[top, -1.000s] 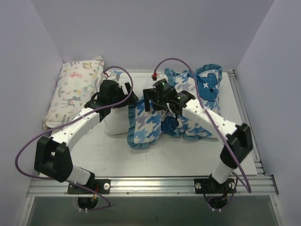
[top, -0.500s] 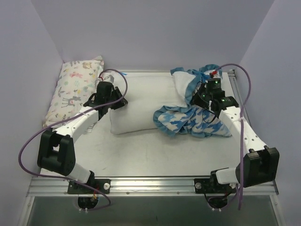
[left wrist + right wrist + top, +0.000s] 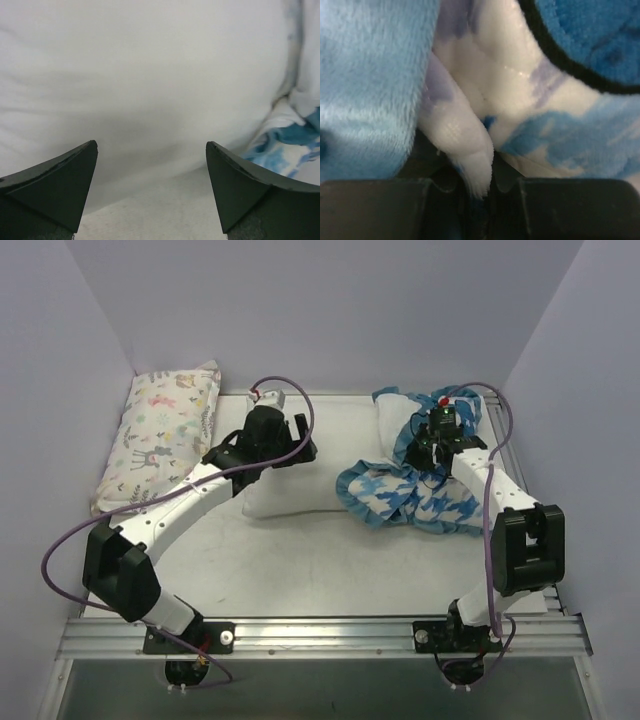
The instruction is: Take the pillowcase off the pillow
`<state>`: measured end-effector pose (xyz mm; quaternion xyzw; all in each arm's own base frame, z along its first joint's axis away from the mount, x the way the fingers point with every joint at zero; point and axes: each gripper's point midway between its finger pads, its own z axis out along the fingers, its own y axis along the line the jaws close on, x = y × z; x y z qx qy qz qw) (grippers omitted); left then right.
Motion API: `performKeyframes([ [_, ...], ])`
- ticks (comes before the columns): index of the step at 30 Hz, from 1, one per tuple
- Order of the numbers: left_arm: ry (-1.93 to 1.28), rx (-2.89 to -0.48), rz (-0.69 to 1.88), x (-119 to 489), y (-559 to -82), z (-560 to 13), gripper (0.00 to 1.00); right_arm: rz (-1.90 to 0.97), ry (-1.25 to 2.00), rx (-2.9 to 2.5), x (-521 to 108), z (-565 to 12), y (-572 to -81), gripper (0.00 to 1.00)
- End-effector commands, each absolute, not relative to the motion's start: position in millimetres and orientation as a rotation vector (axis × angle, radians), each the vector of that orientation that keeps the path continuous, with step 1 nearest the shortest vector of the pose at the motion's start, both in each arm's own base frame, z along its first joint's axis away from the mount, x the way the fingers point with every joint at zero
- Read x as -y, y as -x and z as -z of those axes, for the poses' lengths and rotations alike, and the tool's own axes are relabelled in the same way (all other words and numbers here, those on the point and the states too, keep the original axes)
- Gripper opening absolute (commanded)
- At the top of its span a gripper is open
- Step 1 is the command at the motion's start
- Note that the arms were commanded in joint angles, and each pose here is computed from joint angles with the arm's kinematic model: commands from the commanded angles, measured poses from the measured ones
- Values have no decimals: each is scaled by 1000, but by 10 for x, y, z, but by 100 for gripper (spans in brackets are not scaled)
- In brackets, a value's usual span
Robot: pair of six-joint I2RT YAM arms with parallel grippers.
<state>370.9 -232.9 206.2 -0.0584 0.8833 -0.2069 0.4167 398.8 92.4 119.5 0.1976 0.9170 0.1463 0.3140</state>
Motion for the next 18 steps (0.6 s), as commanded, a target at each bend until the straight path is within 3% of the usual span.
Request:
performKeyframes([
  [1, 215, -2184, 454, 2477, -3840, -2179, 98, -337, -444, -2610, -1177, -756, -3656, 0],
  [7, 176, -2288, 415, 3048, -4055, -1580, 97, -338, -355, -2633, -1441, -717, -3626, 0],
  [12, 168, -2396, 353, 3136, -4215, -1093, 94, -329, -310, -2654, -1523, -693, -3577, 0],
  [13, 182, -2418, 352, 3080, -4233, -1004, 87, -319, -309, -2655, -1507, -686, -3565, 0],
  [14, 195, -2430, 345, 3035, -4237, -948, 46, -312, -308, -2648, -1488, -714, -3565, 0],
  [15, 214, -2426, 350, 2985, -4260, -948, 30, -299, -302, -2639, -1453, -745, -3579, 0],
  [16, 213, -2438, 336, 2901, -4231, -885, 8, -285, -306, -2634, -1412, -768, -3587, 0],
  [17, 239, -2409, 325, 2777, -4281, -1002, 0, -288, -319, -2621, -1372, -839, -3589, 0],
  [18, 245, -2395, 314, 2697, -4290, -1061, 0, -288, -346, -2601, -1285, -898, -3638, 0],
])
